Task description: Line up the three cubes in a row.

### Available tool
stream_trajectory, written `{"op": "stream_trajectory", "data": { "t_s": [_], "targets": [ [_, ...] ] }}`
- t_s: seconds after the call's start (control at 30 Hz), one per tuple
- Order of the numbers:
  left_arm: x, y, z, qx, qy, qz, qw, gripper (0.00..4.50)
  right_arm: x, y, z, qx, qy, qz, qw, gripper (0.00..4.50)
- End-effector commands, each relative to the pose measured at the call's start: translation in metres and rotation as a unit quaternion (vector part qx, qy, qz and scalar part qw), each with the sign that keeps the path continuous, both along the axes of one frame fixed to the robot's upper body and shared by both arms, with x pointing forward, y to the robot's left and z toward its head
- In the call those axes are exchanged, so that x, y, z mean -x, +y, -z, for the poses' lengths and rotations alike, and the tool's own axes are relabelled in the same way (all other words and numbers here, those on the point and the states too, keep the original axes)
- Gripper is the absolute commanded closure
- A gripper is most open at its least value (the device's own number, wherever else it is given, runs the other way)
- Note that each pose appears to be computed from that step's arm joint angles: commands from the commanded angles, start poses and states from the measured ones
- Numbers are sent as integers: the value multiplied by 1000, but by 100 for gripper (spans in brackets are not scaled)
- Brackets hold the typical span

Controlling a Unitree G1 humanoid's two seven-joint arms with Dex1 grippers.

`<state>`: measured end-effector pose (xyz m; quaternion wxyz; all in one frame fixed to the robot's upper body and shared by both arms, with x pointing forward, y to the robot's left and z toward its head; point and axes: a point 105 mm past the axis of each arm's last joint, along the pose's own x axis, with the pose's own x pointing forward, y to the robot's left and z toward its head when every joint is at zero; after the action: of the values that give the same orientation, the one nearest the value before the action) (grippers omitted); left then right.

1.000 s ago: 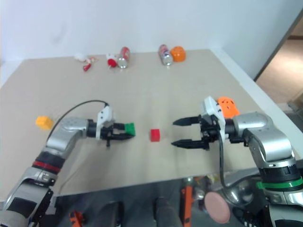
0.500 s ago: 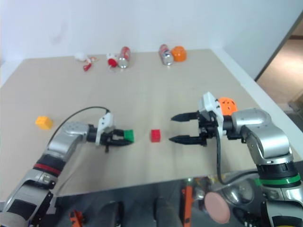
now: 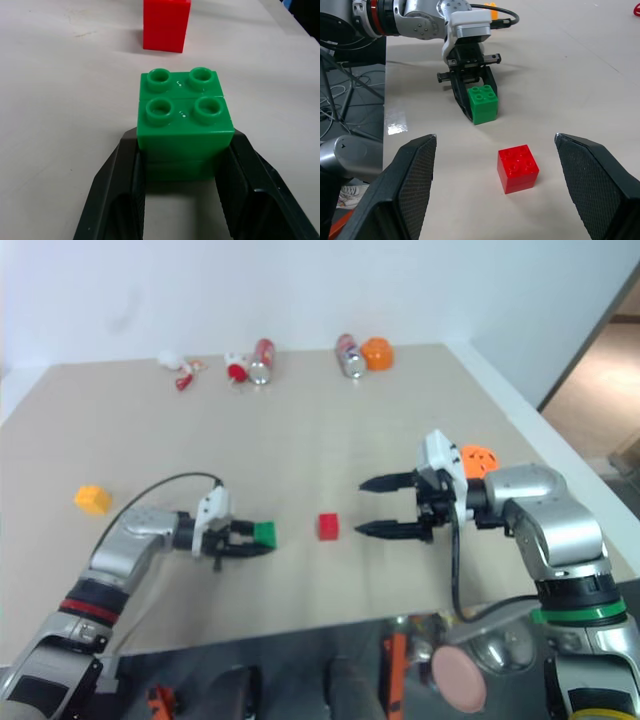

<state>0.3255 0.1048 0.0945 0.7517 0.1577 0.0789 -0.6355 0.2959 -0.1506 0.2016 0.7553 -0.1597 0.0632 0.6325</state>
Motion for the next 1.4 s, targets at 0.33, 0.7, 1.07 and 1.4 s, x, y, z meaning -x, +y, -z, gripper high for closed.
{"op": "stream_trajectory", "data": {
  "t_s": [0.33, 0.7, 1.07, 1.4],
  "targets": [
    [-11, -1, -1, 5, -25, -11, 1000, 318, 0, 0, -11, 2, -24, -9, 1000, 58],
    [-16, -9, -15, 36, -21, -11, 999, 318, -2, 2, -11, 3, -26, -13, 1000, 58],
    [-15, -8, -13, 28, -19, -3, 999, 318, -4, 2, -11, 3, -28, -12, 1000, 58],
    [-11, -6, -1, 7, -17, 12, 1000, 47, -4, 2, -13, 1, -32, -12, 999, 58]
  ]
}}
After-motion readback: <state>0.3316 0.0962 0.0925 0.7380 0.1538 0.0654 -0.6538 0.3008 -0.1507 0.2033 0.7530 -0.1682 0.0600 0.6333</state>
